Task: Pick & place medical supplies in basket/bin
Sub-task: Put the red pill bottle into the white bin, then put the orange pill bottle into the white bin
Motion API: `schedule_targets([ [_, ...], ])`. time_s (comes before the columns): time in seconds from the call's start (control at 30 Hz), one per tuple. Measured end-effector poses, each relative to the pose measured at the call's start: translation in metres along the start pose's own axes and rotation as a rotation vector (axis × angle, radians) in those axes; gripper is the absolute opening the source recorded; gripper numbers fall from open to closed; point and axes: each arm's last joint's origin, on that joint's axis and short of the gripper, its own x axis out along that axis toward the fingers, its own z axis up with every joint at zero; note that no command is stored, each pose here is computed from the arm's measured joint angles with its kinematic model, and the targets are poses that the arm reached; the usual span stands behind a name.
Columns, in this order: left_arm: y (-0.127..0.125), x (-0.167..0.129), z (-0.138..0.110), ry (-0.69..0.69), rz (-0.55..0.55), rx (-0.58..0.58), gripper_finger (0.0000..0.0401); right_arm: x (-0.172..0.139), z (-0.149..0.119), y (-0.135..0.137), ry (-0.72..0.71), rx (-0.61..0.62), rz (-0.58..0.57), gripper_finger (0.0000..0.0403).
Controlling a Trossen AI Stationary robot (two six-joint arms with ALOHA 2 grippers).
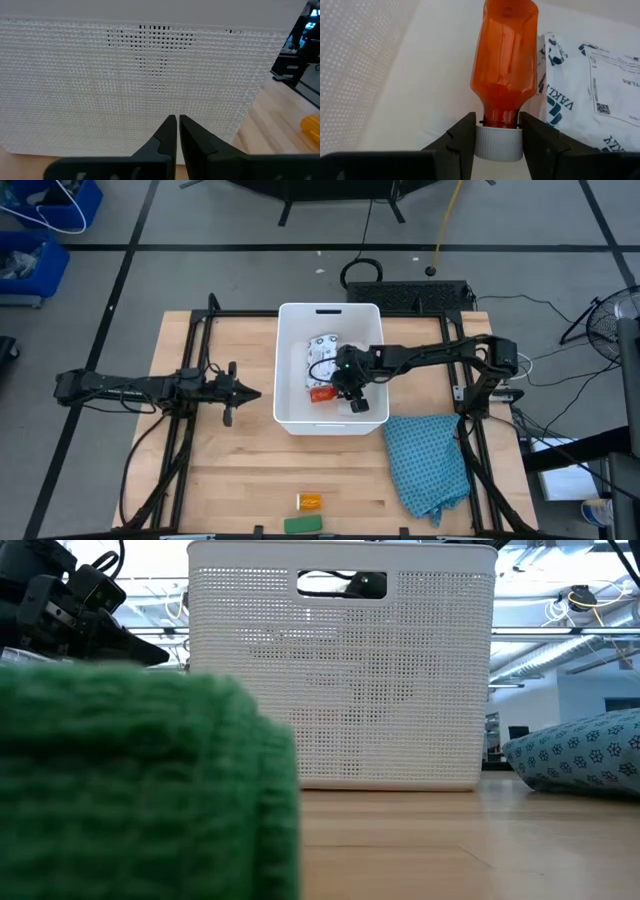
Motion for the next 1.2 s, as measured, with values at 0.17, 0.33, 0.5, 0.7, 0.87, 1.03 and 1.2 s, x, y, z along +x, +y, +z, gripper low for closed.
schedule_targets([
  [0.17, 0.0, 0.0, 0.0, 0.0, 0.0, 0.0, 0.0024, 0.0, 0.003, -0.001, -0.031, 0.039, -0.013, 0.0149],
  [0.33, 0.0, 0.0, 0.0, 0.0, 0.0, 0.0, 0.0024, 0.0, 0.003, -0.001, -0.022, 0.041, -0.035, 0.0176],
  [0.5, 0.0, 0.0, 0.0, 0.0, 0.0, -0.003, 0.0024, -0.007, 0.004, -0.001, -0.016, 0.041, -0.087, 0.0195],
  [0.7, 0.0, 0.0, 0.0, 0.001, -0.001, -0.004, 0.0024, -0.058, 0.021, 0.005, -0.153, 0.007, -0.169, 0.0196],
  [0.87, 0.0, 0.0, -0.001, 0.012, 0.0, -0.005, 0.0024, -0.118, 0.033, 0.02, -0.337, 0.035, -0.213, 0.0139],
  [1.03, 0.0, 0.0, -0.003, 0.029, 0.0, -0.021, 0.0024, -0.17, 0.035, 0.049, -0.48, -0.029, -0.207, 0.0018],
  [1.2, 0.0, 0.0, -0.003, 0.029, -0.001, -0.046, 0.0024, -0.202, 0.021, 0.075, -0.667, -0.059, -0.135, 0.0011],
])
